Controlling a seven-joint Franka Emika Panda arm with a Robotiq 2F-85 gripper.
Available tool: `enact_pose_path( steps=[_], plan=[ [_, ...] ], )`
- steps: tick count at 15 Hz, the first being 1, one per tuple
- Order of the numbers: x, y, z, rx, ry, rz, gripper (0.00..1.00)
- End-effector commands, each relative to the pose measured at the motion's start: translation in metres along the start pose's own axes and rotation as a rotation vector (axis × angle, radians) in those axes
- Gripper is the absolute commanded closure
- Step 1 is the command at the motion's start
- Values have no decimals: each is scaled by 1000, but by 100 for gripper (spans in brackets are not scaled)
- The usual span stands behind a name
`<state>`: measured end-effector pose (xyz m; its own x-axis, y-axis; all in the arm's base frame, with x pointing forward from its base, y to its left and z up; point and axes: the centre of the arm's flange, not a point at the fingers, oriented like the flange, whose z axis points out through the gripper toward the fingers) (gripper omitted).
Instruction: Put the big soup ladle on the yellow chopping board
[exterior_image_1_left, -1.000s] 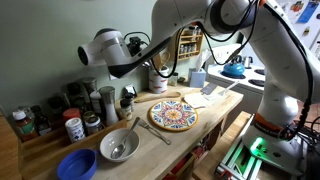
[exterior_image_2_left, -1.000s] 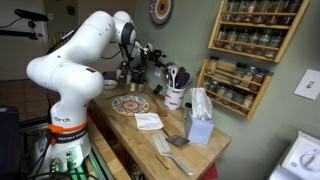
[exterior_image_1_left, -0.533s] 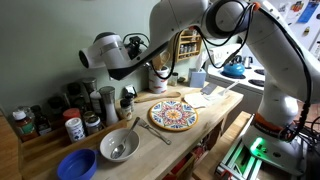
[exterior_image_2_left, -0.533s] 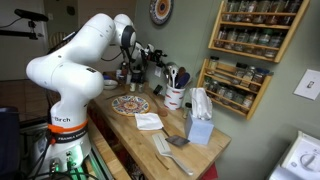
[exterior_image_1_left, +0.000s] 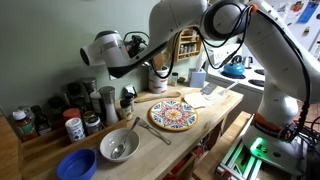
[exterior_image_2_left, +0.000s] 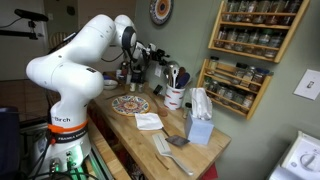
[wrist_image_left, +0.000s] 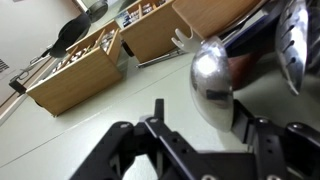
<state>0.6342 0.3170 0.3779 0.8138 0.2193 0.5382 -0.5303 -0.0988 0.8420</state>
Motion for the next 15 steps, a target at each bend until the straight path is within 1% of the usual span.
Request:
enact_pose_path(
  steps=[1,5,6,7,8,15],
  plan=[
    [5,-1,-3,-36,-12,-12,65],
    [6,2,-3,-42,-16,-10,96],
    [7,4,-3,-50,-18,-9,97],
    [8,7,-2,-57,-25,-12,94],
    [9,10,-3,-64,-25,-6,94],
    [21,30,-3,-132,-6,36,96]
  ],
)
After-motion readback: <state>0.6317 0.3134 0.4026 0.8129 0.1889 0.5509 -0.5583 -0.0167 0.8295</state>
